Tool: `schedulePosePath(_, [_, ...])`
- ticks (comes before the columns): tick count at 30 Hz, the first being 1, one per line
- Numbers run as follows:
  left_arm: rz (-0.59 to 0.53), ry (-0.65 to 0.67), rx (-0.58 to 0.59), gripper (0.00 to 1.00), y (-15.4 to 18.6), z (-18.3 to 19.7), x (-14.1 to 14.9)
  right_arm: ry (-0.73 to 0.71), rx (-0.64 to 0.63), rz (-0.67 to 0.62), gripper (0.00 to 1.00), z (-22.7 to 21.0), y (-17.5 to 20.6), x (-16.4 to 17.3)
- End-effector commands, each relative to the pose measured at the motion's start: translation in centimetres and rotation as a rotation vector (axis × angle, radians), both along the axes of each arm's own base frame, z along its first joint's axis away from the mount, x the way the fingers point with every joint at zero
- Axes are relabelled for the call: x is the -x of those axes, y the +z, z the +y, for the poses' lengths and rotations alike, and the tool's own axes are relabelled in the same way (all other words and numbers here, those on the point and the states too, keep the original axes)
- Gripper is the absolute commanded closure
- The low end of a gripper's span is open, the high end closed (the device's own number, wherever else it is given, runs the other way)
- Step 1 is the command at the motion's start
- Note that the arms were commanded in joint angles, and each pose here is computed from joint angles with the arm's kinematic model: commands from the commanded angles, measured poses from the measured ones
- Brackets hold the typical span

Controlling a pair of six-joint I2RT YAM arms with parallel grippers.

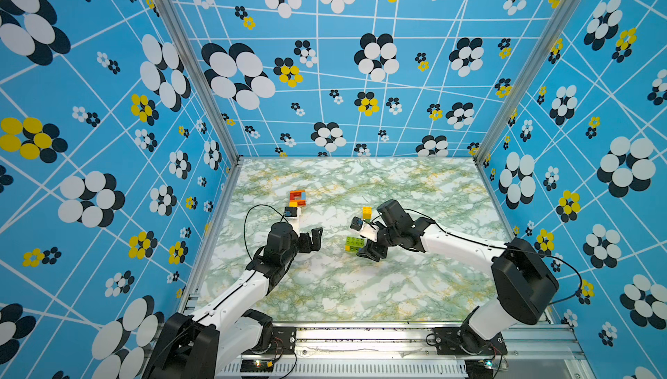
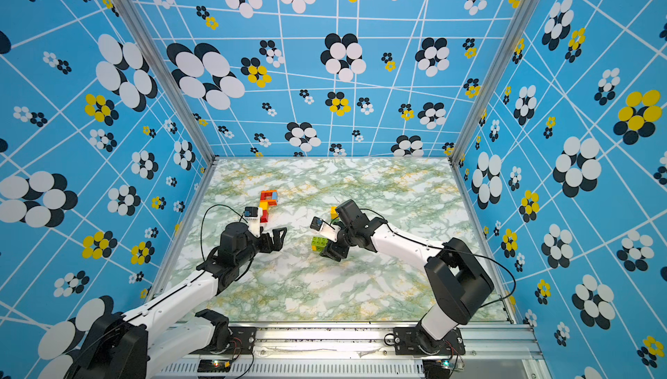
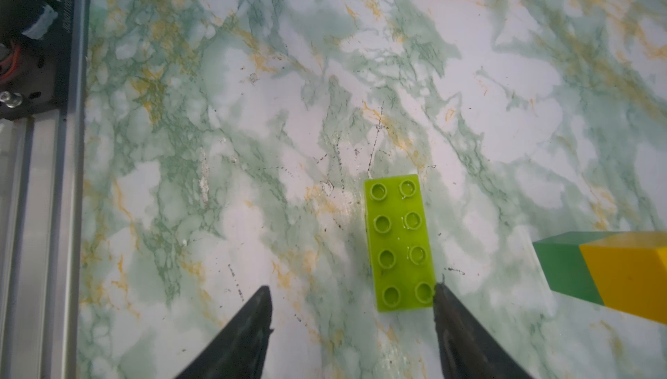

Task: Assemble the letter p with lego
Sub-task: Pick up the lego brick from the center of the board.

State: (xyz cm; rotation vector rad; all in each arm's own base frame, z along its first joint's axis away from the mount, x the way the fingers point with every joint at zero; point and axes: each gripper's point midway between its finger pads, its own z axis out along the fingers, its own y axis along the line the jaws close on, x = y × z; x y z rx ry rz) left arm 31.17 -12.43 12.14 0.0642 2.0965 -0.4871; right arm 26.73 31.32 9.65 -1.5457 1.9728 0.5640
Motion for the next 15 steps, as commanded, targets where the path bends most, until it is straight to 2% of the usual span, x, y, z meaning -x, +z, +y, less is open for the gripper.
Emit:
schedulePosePath(1, [-0.05,0.011,0.002,0.0,1.6,0.1,-0.8,0.036,0.035,0.001,0.29,0.2,-0.2,-0.4])
schedulePosePath(11, [-0.052,0.01,0.0,0.0,1.7,0.1,-0.8,0.074,0.097,0.037,0.32,0.1,-1.5,-1.5])
schedulePosePath(15, [-0.049,0.012,-0.004,0.0,1.6,0.1,-0.8,0.103,0.136,0.074,0.38,0.0,-2.3,-1.3])
